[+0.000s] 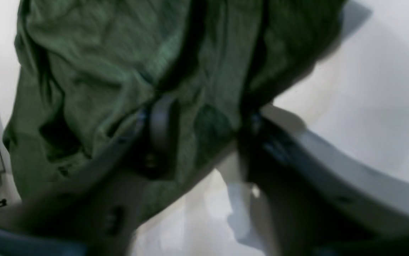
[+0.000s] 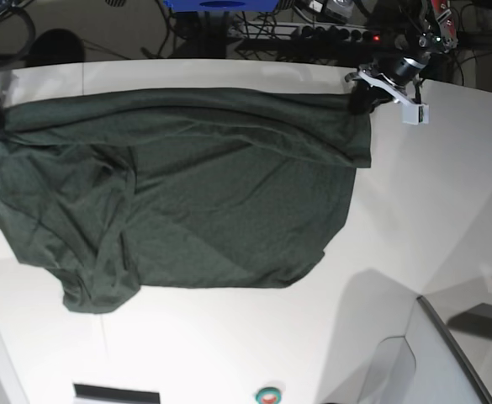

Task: Layout the t-shirt on the table in an organized manner, then fold the t-shirt properly
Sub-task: 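Hold the shirt edge taut between both grippers and lay it flat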

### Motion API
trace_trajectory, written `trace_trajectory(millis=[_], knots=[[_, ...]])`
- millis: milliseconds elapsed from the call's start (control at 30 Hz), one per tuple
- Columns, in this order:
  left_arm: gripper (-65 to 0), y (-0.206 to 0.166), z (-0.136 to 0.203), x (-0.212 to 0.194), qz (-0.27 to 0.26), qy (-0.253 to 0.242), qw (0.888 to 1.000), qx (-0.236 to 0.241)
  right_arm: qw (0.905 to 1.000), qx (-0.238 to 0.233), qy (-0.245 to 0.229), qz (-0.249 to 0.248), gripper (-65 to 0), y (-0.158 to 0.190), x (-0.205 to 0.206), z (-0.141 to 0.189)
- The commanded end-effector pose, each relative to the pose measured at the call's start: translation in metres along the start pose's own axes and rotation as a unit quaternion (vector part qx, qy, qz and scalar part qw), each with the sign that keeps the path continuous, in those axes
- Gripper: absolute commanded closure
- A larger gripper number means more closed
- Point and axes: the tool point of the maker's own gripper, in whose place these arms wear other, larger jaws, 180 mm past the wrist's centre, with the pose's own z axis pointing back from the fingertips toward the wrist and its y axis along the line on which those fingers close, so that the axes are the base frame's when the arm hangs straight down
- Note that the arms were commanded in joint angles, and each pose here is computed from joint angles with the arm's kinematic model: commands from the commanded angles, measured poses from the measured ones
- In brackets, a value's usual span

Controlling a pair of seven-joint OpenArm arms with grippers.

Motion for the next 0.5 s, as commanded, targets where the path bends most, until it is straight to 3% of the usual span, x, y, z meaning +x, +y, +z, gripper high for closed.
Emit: trace_trajectory(millis=[0,133,267,400,467], knots=[[0.0,0.001,0.003,0.010,-0.007,-0.015,1.000,-0.003,0.9997,0.004,-0.022,0.010,-14.3,0.002,0.019,0.004],[0.0,0.001,0.003,0.010,-0.007,-0.015,1.000,-0.003,0.9997,0.004,-0.022,0.013,0.0,0.003,0.020,0.004],[0.0,-0.002,0.011,0.016,-0.028,-0.017,0.999,-0.002,0.9982,-0.001,-0.034,0.050,-0.6,0.008,0.037,0.016],[0.0,-0.011,0.019,0.029,-0.067,-0.003,0.998,-0.005,0.9956,-0.009,-0.007,0.093,-0.6,0.018,0.043,0.027],[0.0,-0.016,0.021,0.037,-0.084,-0.004,0.996,-0.006,0.9956,-0.024,0.001,0.090,-0.6,0.018,0.046,0.031]])
